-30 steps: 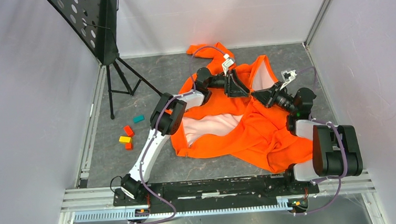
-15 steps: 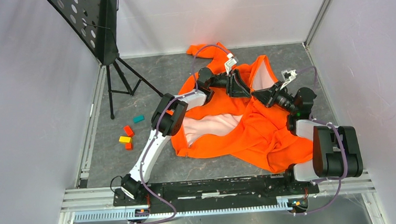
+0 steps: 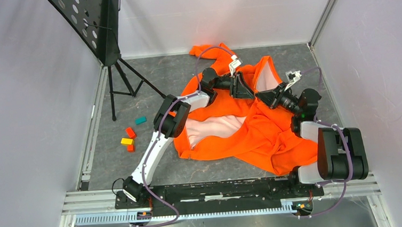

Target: Zip up the jacket

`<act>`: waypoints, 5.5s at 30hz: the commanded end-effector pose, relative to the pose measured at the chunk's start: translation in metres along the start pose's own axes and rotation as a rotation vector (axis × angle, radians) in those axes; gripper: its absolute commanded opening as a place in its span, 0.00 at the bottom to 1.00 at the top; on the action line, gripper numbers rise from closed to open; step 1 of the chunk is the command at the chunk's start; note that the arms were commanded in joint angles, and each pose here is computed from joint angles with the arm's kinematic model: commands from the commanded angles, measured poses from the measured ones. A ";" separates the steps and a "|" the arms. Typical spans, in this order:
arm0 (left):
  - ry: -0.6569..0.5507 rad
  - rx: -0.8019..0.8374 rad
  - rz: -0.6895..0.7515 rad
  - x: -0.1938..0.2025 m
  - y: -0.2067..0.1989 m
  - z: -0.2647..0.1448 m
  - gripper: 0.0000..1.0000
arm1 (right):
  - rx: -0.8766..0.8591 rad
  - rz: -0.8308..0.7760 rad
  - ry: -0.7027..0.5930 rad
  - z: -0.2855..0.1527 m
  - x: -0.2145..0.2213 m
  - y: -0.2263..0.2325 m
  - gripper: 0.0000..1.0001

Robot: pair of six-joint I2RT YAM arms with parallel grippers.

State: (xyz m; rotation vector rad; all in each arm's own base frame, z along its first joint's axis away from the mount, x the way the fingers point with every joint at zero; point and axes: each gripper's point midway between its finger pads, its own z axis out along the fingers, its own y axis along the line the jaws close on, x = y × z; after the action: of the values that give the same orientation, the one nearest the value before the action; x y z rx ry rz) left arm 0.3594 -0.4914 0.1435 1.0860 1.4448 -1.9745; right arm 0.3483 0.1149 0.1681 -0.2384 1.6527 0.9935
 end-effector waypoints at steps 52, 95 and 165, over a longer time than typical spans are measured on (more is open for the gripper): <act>0.031 -0.129 -0.140 0.006 0.005 0.008 0.02 | -0.033 -0.129 -0.156 0.003 -0.052 0.020 0.00; 0.457 -1.385 -0.321 0.111 -0.076 -0.191 0.02 | 1.018 0.038 -0.334 -0.159 -0.032 -0.142 0.00; -0.548 -0.787 1.037 -0.133 -0.602 -0.199 0.84 | 0.348 -0.601 -0.650 -0.172 -0.288 0.245 0.98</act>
State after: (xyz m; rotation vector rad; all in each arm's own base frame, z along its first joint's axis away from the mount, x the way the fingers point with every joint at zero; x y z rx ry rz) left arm 0.0510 -0.1246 0.5279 0.6464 1.0119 -0.8639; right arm 0.1911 0.0688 0.5149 -0.2164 1.1288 0.3234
